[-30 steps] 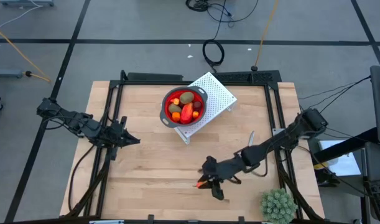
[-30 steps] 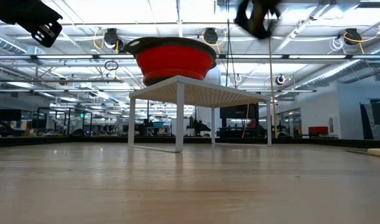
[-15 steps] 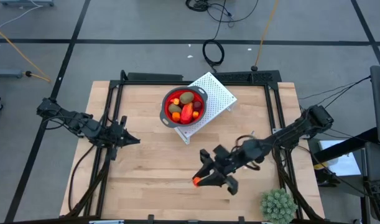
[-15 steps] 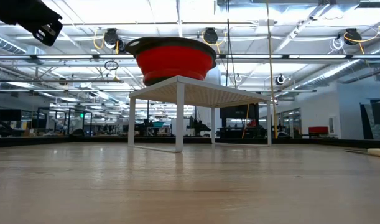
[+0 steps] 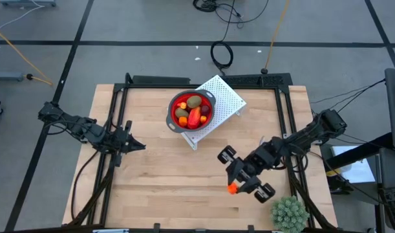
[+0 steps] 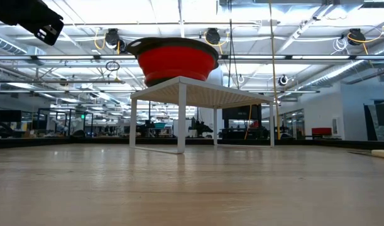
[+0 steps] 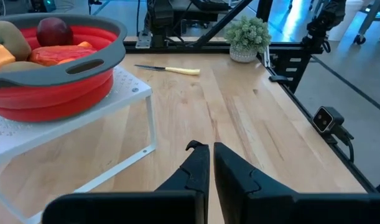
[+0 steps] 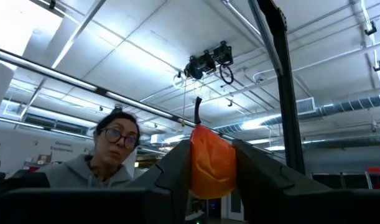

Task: Pick & Place Fruit
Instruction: Put the peach into the red strainer bowl on the shelf

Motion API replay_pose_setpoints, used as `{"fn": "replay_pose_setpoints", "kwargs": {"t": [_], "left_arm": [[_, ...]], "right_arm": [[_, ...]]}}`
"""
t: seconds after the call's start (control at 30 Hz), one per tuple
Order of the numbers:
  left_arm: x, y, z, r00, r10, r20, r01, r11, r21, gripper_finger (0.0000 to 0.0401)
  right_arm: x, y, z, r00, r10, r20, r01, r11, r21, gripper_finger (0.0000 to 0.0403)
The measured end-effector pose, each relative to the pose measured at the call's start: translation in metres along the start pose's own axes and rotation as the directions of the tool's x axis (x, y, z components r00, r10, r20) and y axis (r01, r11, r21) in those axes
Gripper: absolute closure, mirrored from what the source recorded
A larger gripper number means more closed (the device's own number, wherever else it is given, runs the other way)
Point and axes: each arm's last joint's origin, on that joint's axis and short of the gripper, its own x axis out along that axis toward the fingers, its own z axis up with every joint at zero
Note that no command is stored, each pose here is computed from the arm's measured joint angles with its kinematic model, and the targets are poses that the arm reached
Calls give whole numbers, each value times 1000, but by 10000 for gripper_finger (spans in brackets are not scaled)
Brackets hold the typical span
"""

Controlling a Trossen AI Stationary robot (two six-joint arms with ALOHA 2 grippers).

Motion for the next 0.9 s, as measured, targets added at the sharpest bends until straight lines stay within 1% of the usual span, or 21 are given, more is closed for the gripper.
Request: {"fn": "replay_pose_setpoints", "kwargs": {"t": [0.37,0.47,0.53,0.6,0.7,0.8,0.9], "left_arm": [[0,0,0,1000,0,0,0,1000,1,380],[0,0,0,1000,3,0,-3,1000,1,380],[0,0,0,1000,3,0,-3,1000,2,380],[0,0,0,1000,3,1,-3,1000,20,380],[0,0,0,1000,4,2,-4,998,65,380],[0,0,0,1000,3,2,-3,994,107,380],[0,0,1,1000,2,15,-3,994,105,380]], "right_arm": [[0,-2,-5,999,-26,-45,26,1000,16,300],[-1,-5,-9,989,-122,-81,124,992,16,299],[-2,-8,-15,972,-199,-127,202,979,11,299],[-4,-11,-20,941,-293,-172,294,956,-18,299],[-8,-16,-29,870,-425,-250,419,905,-79,301],[-12,-20,-36,786,-543,-295,521,839,-155,300],[-16,-23,-40,699,-645,-309,602,764,-233,299]]}}
